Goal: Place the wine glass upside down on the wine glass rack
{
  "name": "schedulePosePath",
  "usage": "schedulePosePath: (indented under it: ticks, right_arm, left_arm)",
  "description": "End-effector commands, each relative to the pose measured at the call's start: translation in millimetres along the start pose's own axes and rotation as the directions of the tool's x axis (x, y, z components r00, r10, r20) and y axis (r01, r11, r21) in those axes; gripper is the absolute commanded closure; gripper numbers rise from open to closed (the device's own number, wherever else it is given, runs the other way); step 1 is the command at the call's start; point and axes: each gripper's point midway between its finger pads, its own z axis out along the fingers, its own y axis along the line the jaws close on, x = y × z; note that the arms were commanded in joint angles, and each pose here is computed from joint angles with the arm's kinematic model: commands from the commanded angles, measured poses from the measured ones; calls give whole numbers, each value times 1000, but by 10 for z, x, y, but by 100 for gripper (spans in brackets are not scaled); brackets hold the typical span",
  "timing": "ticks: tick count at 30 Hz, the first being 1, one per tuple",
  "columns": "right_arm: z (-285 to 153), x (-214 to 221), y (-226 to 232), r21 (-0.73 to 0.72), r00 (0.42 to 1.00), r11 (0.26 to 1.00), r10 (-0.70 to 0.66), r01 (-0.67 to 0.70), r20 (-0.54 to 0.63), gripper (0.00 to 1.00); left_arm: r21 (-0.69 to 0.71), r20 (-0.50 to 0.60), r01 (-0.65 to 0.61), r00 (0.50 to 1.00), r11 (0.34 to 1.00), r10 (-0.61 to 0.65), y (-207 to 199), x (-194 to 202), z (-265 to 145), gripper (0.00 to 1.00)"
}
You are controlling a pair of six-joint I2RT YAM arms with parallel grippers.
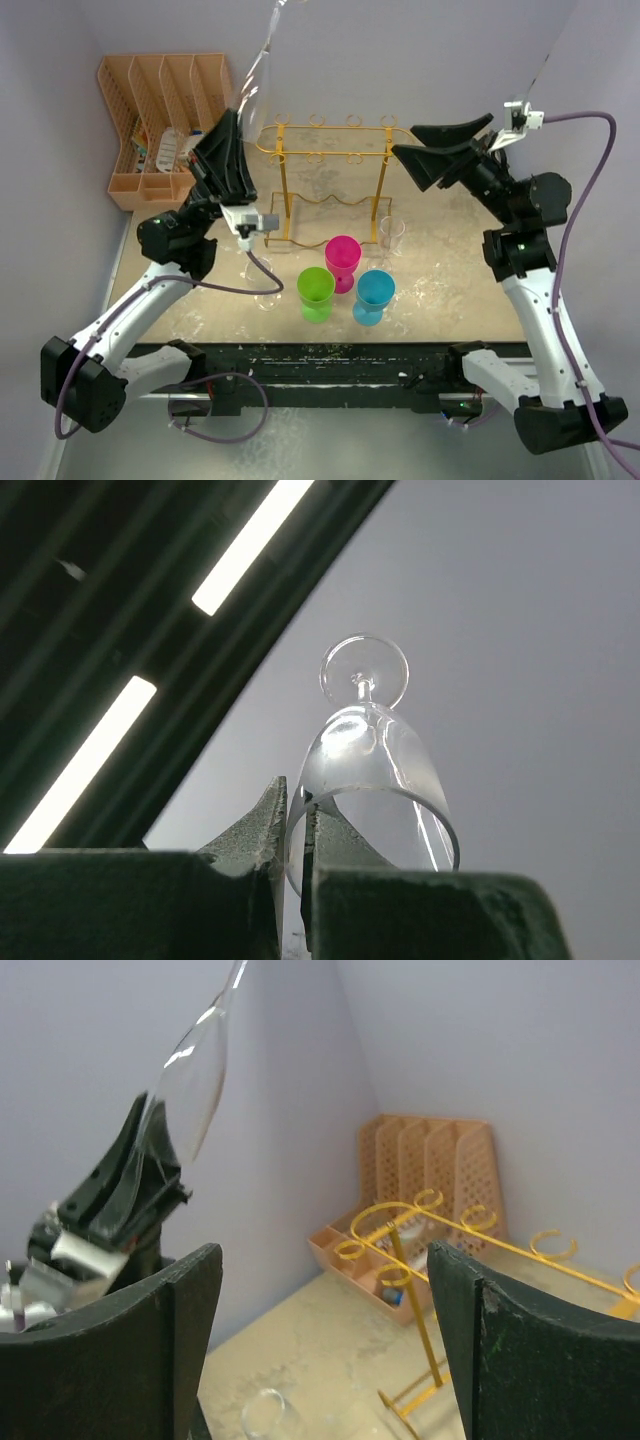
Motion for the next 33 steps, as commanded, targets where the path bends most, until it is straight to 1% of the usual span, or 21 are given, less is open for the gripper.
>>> schedulePosePath:
  ticks: [1, 4, 6, 8, 10, 11, 16, 21, 24, 28, 33]
  right_arm:
    - [89, -609, 524, -214, 983, 977, 27, 13, 181, 18]
    - [178, -754, 580, -310, 964, 950, 119, -41, 237, 25]
    - [215, -817, 630, -382, 950, 918, 203, -101, 237, 33]
    - [236, -856, 709, -455, 941, 883, 244, -116, 233, 37]
    - [250, -881, 795, -503, 936, 857, 262, -114, 233, 36]
    - [261, -891, 829, -515, 935, 850, 266, -112, 236, 33]
    - [358, -933, 862, -507, 927, 855, 269, -106, 260, 23]
    - [483, -987, 773, -482, 911, 867, 292, -122, 293, 22]
    - [586, -957, 711, -463, 903, 875, 307, -143, 301, 23]
    - [694, -921, 751, -480, 892, 863, 333, -158, 305, 24]
    - [783, -895, 785, -481, 889, 863, 333, -154, 314, 25]
  left_arm:
    - [-247, 194, -173, 955, 953, 224, 480, -636, -22, 100]
    - [-262, 240, -177, 940, 949, 242, 290, -769, -4, 100]
    - [-285, 258, -176, 933, 942, 253, 191, -842, 44, 100]
    - [-310, 268, -176, 927, 934, 263, 124, -887, 101, 100]
    - [-322, 274, -169, 925, 931, 263, 58, -909, 167, 100]
    - [-326, 277, -166, 924, 930, 262, 36, -919, 196, 100]
    - [-339, 290, -149, 923, 929, 254, -49, -996, 307, 100]
    - [-345, 300, -150, 918, 927, 260, -126, -1065, 361, 100]
    - [-335, 320, -158, 908, 929, 270, -197, -1117, 346, 100]
    - [-331, 331, -153, 905, 931, 266, -253, -1172, 353, 100]
    - [-336, 344, -167, 895, 927, 285, -298, -1228, 363, 100]
